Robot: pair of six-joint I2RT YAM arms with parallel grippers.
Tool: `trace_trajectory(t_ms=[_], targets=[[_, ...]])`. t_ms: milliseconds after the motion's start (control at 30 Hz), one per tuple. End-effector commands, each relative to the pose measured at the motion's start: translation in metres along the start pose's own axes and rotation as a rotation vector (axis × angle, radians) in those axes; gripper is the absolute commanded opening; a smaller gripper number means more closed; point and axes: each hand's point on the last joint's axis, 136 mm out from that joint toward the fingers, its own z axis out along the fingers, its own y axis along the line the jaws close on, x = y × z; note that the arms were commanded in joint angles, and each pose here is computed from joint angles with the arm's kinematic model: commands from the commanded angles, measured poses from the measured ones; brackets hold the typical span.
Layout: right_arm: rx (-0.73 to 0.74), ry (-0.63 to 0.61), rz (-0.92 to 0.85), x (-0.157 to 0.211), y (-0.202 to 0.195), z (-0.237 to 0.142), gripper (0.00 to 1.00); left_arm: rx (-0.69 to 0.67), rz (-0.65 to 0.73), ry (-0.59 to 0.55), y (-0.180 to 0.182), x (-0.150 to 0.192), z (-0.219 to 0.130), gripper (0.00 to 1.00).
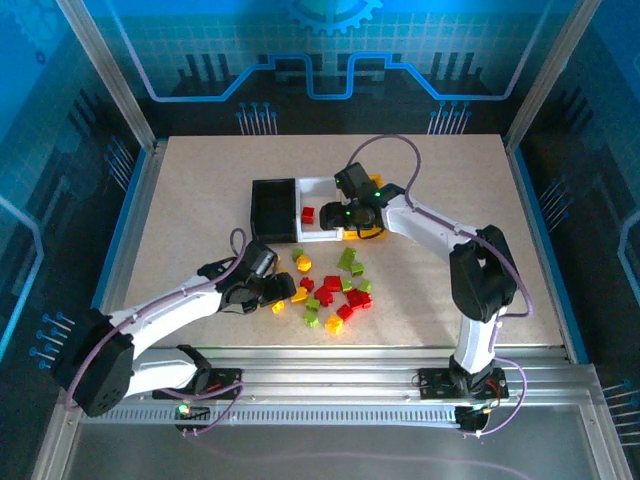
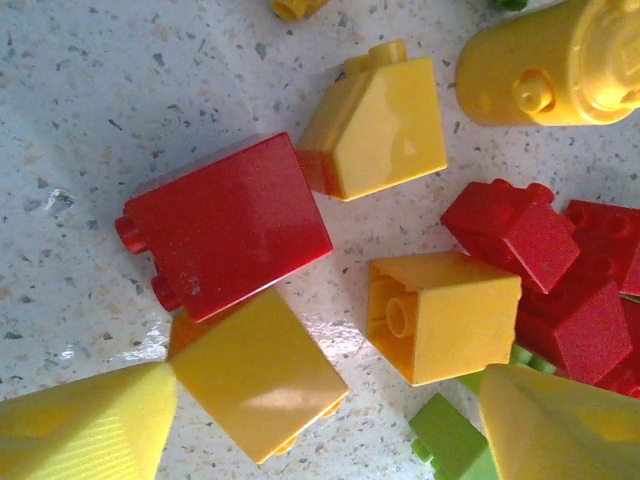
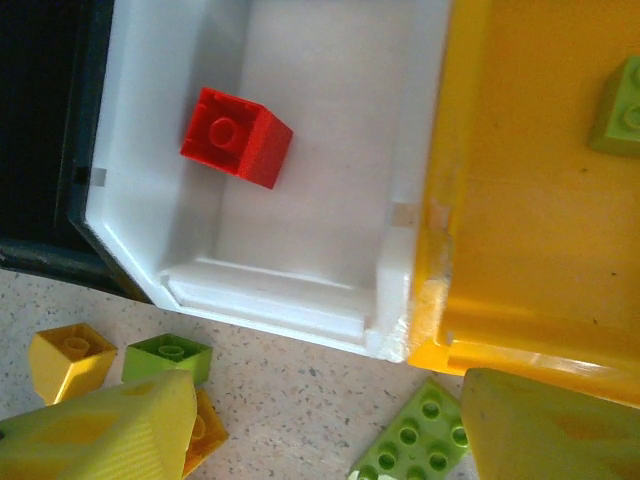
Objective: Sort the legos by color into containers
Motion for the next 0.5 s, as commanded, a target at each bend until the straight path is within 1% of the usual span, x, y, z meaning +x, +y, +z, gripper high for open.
trace_trajectory(t_ms=[0,133,233,300,367,433,467], targets=[[-0.035,-0.062,0.022,-0.012,0.001,-0.018,0.72,-0.081,-0.014,0.014,0.016,0.005,0.01,0.79],[-0.039,-0.066,0.038,-0.01,-0.007,-0.019,0.72,-0.142,-0.014,0.054,0.024,0.009,0.017,0.76],[-0.035,-0.065,0.045,-0.008,-0.012,-0.018,0.72,-0.142,-0.002,0.039,0.025,0.007,0.014,0.77],[-0.038,-0.063,0.053,-0.007,-0.013,-0.018,0.72,-0.142,0.008,0.024,0.026,0.005,0.014,0.76],[-0.039,-0.062,0.057,-0.005,-0.015,-0.017,0.72,-0.157,0.015,0.017,0.028,0.003,0.016,0.74],[-0.038,-0.066,0.058,-0.006,-0.017,-0.019,0.72,-0.158,0.017,0.023,0.028,0.003,0.021,0.7],[-0.034,-0.067,0.056,-0.005,-0.018,-0.019,0.72,-0.159,0.018,0.028,0.027,0.004,0.024,0.66]])
